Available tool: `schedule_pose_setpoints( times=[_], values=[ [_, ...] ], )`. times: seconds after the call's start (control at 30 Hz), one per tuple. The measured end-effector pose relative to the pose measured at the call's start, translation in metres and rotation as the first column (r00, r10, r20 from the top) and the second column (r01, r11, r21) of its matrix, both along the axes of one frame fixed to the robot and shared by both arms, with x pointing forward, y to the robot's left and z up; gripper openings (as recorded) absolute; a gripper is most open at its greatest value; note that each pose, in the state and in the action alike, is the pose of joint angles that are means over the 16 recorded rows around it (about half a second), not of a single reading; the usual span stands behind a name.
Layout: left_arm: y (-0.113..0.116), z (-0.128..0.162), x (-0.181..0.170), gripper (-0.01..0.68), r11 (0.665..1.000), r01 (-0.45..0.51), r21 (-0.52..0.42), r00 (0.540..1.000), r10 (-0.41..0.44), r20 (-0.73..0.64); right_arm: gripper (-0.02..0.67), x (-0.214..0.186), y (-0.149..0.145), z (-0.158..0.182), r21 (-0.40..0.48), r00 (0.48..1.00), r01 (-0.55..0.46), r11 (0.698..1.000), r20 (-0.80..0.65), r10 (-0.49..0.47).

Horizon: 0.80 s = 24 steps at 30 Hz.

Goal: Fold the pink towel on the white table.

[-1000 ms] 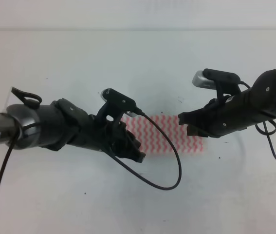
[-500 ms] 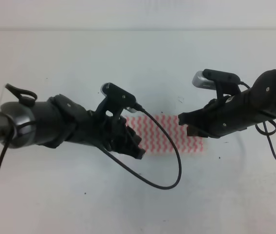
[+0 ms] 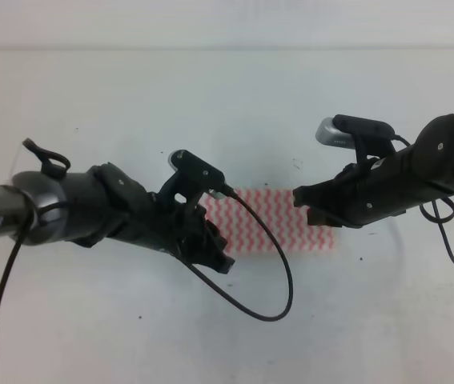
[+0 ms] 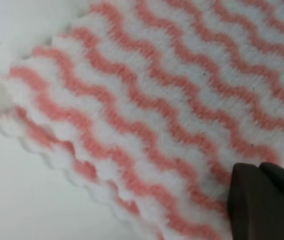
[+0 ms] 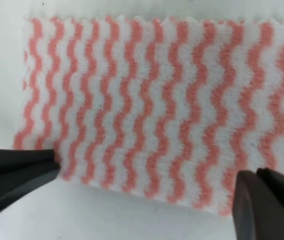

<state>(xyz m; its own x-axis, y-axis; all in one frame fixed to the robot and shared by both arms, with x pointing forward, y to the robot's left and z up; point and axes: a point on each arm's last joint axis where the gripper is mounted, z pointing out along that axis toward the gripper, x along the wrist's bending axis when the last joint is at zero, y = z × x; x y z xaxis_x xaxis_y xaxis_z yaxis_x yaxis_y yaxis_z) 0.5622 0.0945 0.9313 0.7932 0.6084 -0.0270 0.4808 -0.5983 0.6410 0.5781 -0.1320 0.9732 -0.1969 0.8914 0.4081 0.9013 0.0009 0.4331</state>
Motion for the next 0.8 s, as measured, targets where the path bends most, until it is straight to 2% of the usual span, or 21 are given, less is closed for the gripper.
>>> schedule_pose_setpoints(
  times=[0.4, 0.8],
  values=[
    [0.008, 0.010, 0.010, -0.005, 0.997, -0.071, 0.014, 0.992, 0.070, 0.103, -0.015, 0.000, 0.000, 0.001, 0.006, 1.000, 0.008, 1.000, -0.004, -0.008],
    [0.015, 0.001, 0.019, -0.005, 0.993, -0.115, 0.019, 0.989, 0.113, 0.097, 0.008, 0.001, 0.002, 0.005, 0.014, 1.000, 0.008, 1.000, -0.016, -0.008]
  ],
)
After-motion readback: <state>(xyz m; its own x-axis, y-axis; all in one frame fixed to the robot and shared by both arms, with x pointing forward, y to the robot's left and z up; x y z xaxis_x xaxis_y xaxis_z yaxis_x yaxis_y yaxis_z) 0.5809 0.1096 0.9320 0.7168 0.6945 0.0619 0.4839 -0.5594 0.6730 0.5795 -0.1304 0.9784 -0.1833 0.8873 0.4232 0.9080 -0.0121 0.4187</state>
